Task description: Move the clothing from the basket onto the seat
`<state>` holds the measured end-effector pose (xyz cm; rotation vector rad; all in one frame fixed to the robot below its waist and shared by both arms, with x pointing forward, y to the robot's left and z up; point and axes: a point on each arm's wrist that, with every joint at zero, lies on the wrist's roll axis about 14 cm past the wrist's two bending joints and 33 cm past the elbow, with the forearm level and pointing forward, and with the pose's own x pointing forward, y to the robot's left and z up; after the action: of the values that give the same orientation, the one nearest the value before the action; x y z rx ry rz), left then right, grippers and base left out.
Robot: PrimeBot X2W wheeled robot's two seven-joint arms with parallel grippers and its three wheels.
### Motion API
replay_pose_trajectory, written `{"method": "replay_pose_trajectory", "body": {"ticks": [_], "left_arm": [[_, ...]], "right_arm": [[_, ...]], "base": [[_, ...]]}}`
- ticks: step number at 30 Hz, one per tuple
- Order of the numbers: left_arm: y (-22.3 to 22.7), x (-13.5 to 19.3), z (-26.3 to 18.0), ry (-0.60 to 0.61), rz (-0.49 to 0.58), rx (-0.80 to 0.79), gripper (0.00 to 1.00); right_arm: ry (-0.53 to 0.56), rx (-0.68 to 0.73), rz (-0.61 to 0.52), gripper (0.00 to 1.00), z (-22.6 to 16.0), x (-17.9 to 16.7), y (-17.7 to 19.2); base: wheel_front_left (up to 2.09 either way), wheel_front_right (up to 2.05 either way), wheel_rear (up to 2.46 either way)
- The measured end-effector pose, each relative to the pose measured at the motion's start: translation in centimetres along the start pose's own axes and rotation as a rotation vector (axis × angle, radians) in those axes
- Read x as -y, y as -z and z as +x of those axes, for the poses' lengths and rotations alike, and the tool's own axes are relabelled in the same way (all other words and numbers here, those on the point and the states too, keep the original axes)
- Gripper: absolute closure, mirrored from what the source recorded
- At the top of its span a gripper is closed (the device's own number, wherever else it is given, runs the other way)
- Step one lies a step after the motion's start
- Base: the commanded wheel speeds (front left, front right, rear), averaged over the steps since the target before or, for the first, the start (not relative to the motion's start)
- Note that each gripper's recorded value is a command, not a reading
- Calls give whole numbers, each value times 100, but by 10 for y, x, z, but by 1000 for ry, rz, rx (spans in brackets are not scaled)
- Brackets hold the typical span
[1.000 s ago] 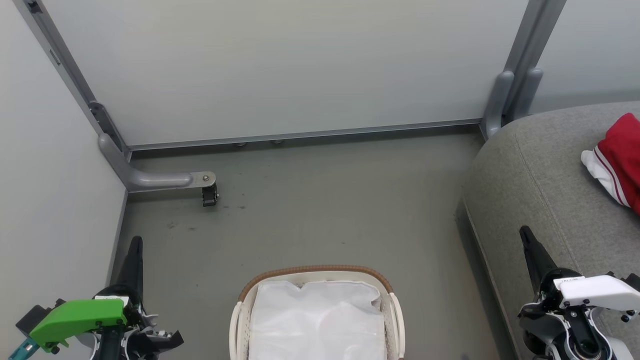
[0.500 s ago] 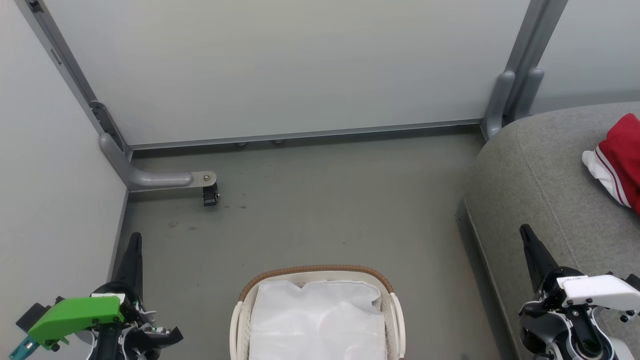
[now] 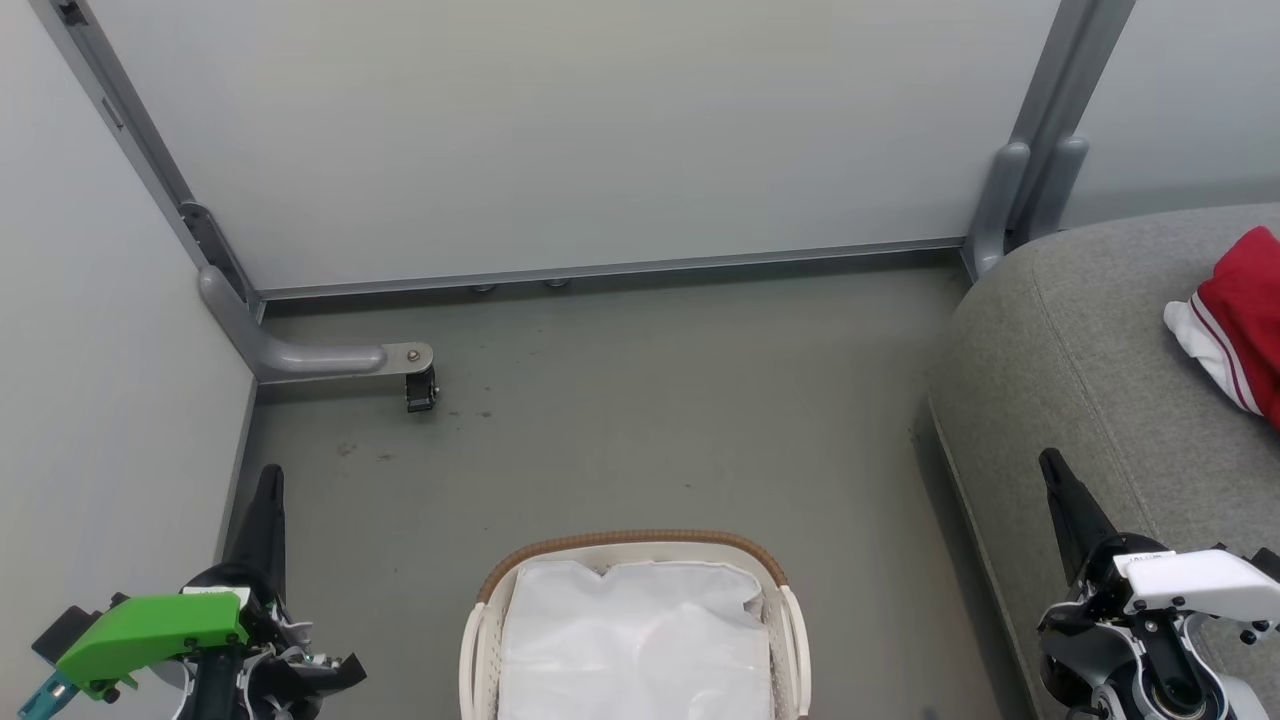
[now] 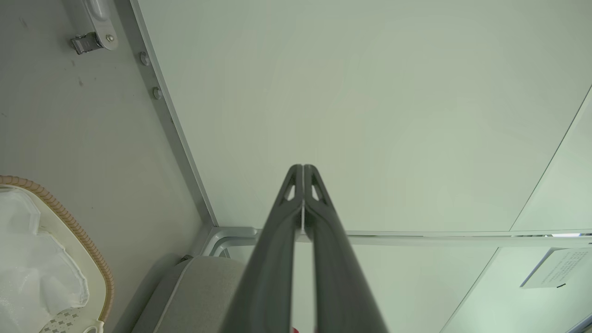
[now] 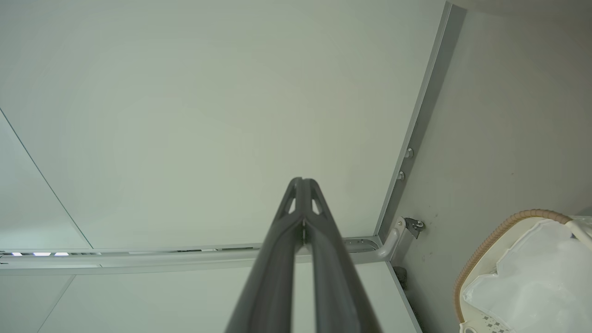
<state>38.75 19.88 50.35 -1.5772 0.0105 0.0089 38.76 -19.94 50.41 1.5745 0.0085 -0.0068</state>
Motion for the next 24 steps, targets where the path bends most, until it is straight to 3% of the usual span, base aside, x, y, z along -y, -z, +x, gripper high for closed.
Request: {"method": "replay_pose_trajectory", "body": {"ticks": [24], "left_arm": [[0, 0, 0, 0, 0, 0, 100]], "right_arm": [[0, 0, 0, 100, 0, 0, 0]], "base": [[0, 0, 0]]}}
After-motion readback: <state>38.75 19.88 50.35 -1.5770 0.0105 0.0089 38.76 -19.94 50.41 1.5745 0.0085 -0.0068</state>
